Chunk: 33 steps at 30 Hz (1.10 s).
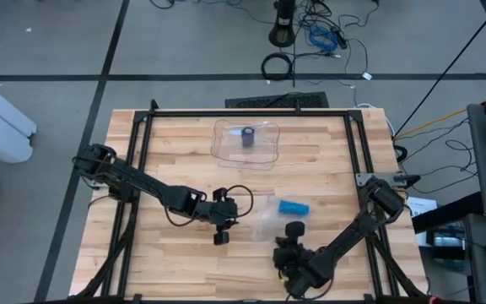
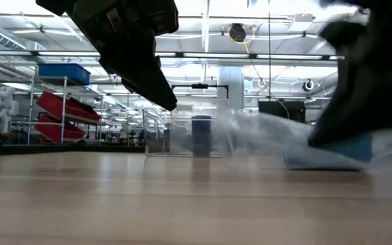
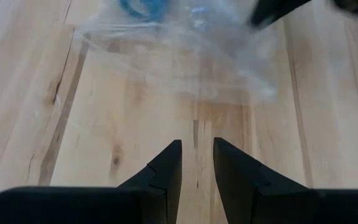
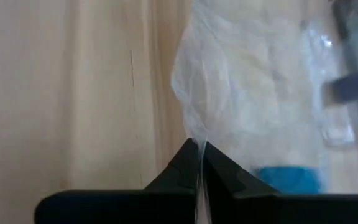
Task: Roll bandage
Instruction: Close the transparent zip bag
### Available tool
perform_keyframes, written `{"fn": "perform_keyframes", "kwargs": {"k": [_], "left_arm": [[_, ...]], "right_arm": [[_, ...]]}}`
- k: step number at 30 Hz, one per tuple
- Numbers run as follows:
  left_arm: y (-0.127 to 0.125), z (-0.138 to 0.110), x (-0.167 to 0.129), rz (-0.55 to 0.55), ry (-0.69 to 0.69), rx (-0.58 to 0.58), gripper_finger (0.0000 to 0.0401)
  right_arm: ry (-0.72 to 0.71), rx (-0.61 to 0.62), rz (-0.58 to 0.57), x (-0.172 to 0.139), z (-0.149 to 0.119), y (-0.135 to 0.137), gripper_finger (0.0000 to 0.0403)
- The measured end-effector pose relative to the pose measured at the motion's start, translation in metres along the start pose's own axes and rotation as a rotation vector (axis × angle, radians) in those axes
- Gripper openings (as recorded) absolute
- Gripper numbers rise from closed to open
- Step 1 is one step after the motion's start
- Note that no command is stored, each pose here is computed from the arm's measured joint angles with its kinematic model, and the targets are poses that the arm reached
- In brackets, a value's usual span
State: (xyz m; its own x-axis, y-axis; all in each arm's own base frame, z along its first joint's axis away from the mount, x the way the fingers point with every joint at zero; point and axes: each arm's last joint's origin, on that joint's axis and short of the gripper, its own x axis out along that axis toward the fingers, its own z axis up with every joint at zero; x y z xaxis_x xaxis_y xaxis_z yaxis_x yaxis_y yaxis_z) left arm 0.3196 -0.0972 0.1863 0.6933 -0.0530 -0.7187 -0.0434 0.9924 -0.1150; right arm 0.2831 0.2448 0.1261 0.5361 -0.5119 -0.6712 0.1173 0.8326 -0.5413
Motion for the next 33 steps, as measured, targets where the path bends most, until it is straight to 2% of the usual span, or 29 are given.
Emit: {"fn": "perform_keyframes", "kwargs": {"k": [9, 20, 24, 27, 33], "left_arm": [[0.000, 0.000, 0.000, 0.000, 0.000, 0.000, 0.0096], [-0.004, 0.000, -0.001, -0.012, -0.008, 0.036, 0.0096], [-0.005, 0.006, -0.001, 0.005, -0.087, 0.100, 0.0096], [-0.006, 0.011, -0.001, 0.025, -0.142, 0.097, 0.0096], [-0.009, 0.022, -0.005, 0.176, -0.303, 0.108, 0.0096]], "right_arm": [[-0.181, 0.088, 0.100, -0.069, 0.042, -0.032, 0.0000], [-0.270, 0.194, 0.133, -0.129, 0.046, -0.106, 0.0000], [-0.326, 0.209, 0.127, -0.143, 0.047, -0.126, 0.0000], [-0.380, 0.232, 0.094, -0.154, 0.045, -0.137, 0.0000], [-0.462, 0.226, 0.041, -0.171, 0.039, -0.143, 0.0000]]}}
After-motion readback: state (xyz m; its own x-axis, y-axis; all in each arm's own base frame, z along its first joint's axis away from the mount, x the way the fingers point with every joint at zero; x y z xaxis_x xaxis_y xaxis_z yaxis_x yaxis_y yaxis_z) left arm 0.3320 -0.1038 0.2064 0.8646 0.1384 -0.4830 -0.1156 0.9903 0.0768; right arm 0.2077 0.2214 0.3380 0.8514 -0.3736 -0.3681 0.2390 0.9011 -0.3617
